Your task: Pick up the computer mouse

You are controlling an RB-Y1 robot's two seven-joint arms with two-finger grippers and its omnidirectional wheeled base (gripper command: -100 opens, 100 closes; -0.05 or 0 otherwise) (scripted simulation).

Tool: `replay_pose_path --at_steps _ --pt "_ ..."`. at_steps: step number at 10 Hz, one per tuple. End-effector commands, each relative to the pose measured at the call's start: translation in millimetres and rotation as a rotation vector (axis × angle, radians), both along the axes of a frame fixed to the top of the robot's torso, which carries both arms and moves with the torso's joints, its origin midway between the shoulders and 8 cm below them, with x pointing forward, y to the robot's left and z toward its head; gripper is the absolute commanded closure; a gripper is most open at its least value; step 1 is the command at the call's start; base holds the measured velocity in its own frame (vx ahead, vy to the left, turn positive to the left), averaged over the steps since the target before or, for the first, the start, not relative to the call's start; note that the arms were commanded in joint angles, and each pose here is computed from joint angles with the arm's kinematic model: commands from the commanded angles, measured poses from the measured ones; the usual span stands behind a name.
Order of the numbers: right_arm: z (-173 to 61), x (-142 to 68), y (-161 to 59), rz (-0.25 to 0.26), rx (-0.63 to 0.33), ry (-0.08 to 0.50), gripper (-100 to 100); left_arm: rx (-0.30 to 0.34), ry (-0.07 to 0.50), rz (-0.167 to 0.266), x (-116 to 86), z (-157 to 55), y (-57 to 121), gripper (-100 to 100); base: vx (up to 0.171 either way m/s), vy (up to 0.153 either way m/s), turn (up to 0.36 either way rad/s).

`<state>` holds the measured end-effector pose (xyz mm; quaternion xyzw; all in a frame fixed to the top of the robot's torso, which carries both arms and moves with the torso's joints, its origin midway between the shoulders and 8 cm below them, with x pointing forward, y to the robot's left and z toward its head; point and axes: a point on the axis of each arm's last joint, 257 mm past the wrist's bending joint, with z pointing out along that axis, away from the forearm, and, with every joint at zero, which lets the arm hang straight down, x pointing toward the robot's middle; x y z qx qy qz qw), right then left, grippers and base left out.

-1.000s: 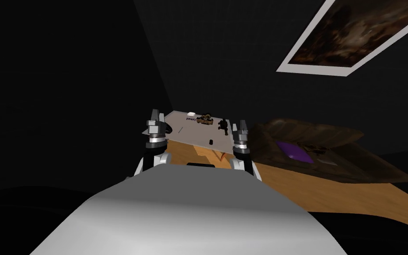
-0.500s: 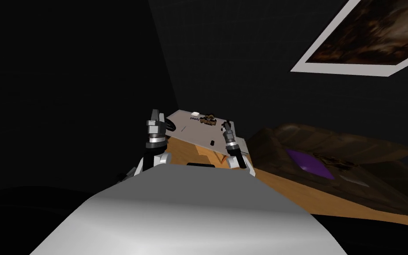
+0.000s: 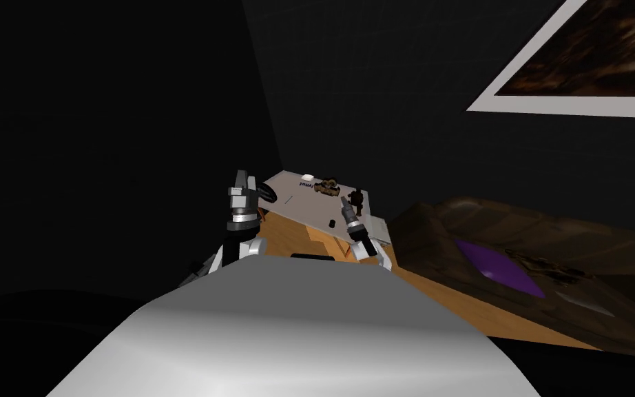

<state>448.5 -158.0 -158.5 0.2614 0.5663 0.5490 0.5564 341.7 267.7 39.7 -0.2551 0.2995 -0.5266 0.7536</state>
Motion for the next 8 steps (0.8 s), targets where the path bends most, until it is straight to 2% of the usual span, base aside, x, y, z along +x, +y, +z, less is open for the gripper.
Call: replay_pose_path --at_steps 1,2,3,4,5,7,8 --pt "-29.6 5.7 7.5 0.020 -0.053 0.068 -100 0.000 0.000 0.000 0.0 0.0 0.0 0 0.005 -0.017 0.197" --pt "-37.0 6.3 5.3 0.016 -0.057 0.082 -100 0.000 0.000 0.000 0.0 0.0 0.0 0 0.004 -0.019 0.095" --pt "-57.6 10.3 10.9 0.035 -0.102 0.132 -100 0.000 0.000 0.000 0.0 0.0 0.0 0 0.006 -0.014 0.160" --pt "-67.1 10.6 7.7 0.029 -0.108 0.150 -100 0.000 0.000 0.000 0.0 0.0 0.0 0 0.007 -0.013 0.104" --pt "-84.6 13.6 12.7 0.048 -0.152 0.194 -100 0.000 0.000 0.000 0.0 0.0 0.0 0 0.009 -0.006 0.183" --pt "-97.6 13.5 7.7 0.040 -0.161 0.219 -100 0.000 0.000 0.000 0.0 0.0 0.0 0 0.008 -0.008 0.062" --pt "-121.8 15.2 8.0 0.051 -0.211 0.275 -100 0.000 0.000 0.000 0.0 0.0 0.0 0 0.007 0.004 0.177"
